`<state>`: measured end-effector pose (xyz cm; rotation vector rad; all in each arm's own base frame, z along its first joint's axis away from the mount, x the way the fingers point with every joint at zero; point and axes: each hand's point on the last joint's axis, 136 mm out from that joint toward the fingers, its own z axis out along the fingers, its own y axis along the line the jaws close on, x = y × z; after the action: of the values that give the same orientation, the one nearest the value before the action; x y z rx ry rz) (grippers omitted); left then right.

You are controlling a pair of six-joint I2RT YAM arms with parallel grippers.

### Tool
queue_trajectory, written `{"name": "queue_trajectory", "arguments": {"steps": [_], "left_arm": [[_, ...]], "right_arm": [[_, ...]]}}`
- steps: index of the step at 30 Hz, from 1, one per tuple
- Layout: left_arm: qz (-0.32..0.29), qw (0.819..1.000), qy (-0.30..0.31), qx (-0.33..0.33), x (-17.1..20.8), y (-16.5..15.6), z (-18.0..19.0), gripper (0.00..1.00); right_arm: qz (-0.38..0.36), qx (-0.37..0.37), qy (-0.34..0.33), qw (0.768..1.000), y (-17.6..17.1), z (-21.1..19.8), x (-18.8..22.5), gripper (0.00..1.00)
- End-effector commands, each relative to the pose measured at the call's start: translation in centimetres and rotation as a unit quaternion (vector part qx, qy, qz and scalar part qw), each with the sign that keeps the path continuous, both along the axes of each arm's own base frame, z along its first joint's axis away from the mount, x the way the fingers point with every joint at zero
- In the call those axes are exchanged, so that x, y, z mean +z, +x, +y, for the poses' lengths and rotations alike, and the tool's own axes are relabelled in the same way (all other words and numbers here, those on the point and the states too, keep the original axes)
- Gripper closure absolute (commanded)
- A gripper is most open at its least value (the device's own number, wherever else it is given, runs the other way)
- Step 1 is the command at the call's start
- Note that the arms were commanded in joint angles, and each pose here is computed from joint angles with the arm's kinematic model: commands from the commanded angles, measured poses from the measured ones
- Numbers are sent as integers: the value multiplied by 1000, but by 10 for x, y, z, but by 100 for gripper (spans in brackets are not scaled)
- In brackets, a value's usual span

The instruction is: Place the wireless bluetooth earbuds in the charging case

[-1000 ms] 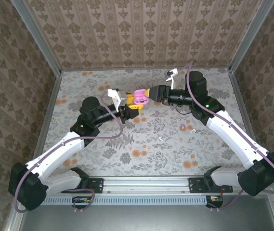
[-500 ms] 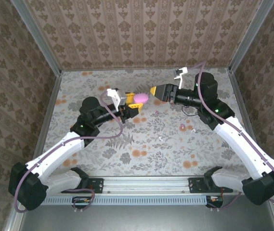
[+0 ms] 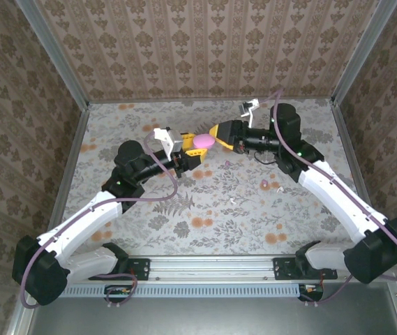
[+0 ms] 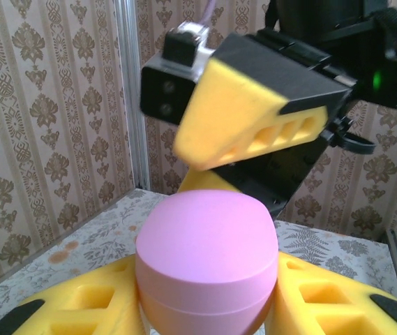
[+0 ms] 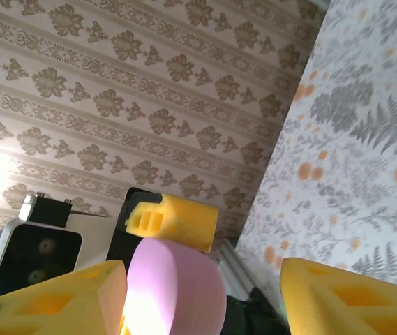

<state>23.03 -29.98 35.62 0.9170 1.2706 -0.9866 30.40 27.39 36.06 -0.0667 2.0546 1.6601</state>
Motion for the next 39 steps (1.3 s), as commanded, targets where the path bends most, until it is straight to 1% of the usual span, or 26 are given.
{"name": "queue_trajectory", "arguments": {"steps": [1, 5, 7, 9, 11, 14, 17, 19, 22, 25, 31, 39], "left_arm": [[-32, 999, -13, -7, 16, -4, -2, 59], [-38, 999, -9, -6, 17, -2, -4, 59], [-41, 999, -8, -4, 17, -1, -4, 59], [-41, 999, -7, -2, 16, 0, -5, 59], [-43, 999, -6, -2, 16, 0, -5, 59], [-45, 999, -5, 1, 15, 1, -5, 59], [-45, 999, -5, 3, 16, 1, -4, 59], [-46, 999, -6, 5, 16, 2, -4, 59], [-45, 999, -4, 6, 15, 2, -4, 57], [-43, 999, -3, 6, 14, 3, -4, 55], [-40, 999, -2, 12, 10, 4, -2, 48], [-39, 999, -1, 11, 10, 5, -4, 46]], "right_arm": [[39, 43, 48, 997, -9, 13, 12, 41], [43, 69, 56, 995, -15, 20, 13, 44], [48, 77, 59, 994, -17, 21, 14, 47], [51, 86, 59, 993, -19, 23, 13, 47], [54, 88, 58, 993, -19, 23, 11, 51], [58, 87, 56, 993, -18, 23, 8, 52], [58, 88, 54, 993, -18, 23, 7, 58], [57, 86, 54, 993, -17, 24, 5, 66], [57, 80, 59, 993, -15, 23, 6, 74], [57, 70, 69, 994, -12, 22, 8, 77], [59, 50, 101, 992, -7, 19, 13, 80], [58, 48, 120, 990, -7, 18, 19, 80]]}}
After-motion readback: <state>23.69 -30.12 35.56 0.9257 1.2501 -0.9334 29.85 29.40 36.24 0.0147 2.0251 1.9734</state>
